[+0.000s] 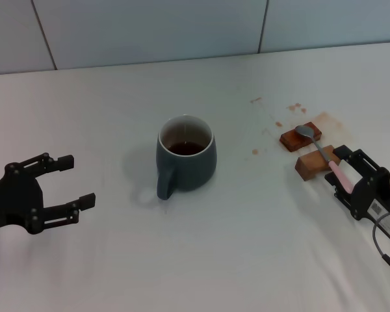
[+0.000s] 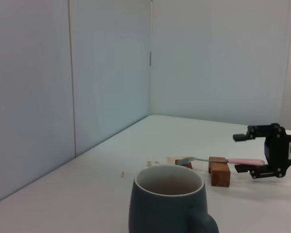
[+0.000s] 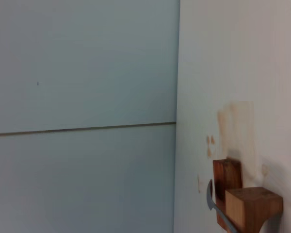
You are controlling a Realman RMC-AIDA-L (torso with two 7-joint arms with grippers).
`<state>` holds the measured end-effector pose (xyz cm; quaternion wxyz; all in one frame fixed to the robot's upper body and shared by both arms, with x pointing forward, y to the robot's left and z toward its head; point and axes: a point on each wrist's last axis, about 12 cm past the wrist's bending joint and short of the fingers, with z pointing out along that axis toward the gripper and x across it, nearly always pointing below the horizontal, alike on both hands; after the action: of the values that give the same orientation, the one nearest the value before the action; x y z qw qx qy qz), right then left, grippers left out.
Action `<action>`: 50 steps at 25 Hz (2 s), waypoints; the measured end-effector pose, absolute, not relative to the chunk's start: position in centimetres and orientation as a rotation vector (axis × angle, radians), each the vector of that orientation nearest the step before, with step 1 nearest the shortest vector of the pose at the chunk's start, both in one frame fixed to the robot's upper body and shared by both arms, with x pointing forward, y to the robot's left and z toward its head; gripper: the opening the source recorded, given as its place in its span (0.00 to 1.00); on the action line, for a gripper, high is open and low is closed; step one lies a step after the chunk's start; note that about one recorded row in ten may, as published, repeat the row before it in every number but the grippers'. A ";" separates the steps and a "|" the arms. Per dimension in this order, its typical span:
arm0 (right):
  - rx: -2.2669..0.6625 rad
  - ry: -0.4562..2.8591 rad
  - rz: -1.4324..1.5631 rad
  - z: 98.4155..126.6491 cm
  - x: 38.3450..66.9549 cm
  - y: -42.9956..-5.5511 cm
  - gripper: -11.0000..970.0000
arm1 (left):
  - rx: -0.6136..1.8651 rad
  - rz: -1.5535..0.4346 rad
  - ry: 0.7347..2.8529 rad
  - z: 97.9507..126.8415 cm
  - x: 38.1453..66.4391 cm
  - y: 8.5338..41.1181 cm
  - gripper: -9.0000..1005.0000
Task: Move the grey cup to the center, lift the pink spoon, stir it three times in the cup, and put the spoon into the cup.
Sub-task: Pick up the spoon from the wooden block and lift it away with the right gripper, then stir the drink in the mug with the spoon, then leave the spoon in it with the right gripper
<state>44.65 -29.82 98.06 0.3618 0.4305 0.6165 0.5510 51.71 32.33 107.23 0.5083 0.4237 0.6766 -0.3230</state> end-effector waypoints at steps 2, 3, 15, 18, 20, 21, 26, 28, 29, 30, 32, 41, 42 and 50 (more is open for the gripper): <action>1.112 1.589 1.419 98.0 44.7 -29.8 0.81 | 1.020 -0.780 1.628 107.3 51.7 32.3 0.84; 1.114 1.588 1.420 98.0 44.7 -29.8 0.80 | 1.018 -0.781 1.627 107.3 51.6 32.4 0.84; 1.003 1.594 1.366 98.4 44.8 -29.7 0.25 | 0.983 -0.785 1.600 107.6 51.3 32.8 0.84; 0.868 1.567 1.292 99.2 45.5 -29.9 0.14 | 0.976 -0.793 1.597 107.5 51.0 32.9 0.84; 0.727 1.545 1.191 100.0 46.6 -30.3 0.14 | 0.973 -0.795 1.596 107.5 50.9 32.9 0.84; 0.653 1.532 1.133 100.5 47.1 -30.6 0.14 | 0.970 -0.796 1.597 107.4 50.8 32.9 0.84; 0.202 1.380 0.788 104.3 49.7 -32.2 0.13 | 0.954 -0.818 1.582 107.3 50.3 32.7 0.84; 0.050 1.290 0.742 106.4 50.4 -32.9 0.13 | 0.955 -0.824 1.581 107.3 50.2 32.7 0.84; -0.015 1.246 0.732 107.4 50.6 -33.4 0.13 | 0.956 -0.826 1.582 107.2 50.1 32.7 0.84; -0.067 1.202 0.742 108.4 50.6 -33.8 0.13 | 0.958 -0.829 1.584 107.2 50.1 32.6 0.84; -0.179 1.119 0.783 110.6 50.5 -34.8 0.13 | 0.961 -0.830 1.589 107.0 50.0 32.6 0.84; -0.632 1.291 1.021 120.4 52.6 -36.7 0.13 | 0.958 -0.823 1.604 106.8 49.7 32.9 0.84; -0.687 1.333 1.029 121.6 53.0 -36.4 0.13 | 0.958 -0.824 1.604 106.8 49.7 32.9 0.84; -0.955 1.654 0.951 128.4 54.6 -31.7 0.13 | 0.955 -0.835 1.599 106.7 49.6 32.5 0.84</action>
<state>54.65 -31.72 128.38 0.4830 -0.3918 0.6789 0.3903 49.65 32.50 106.70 0.5227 0.3989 0.6678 -0.3487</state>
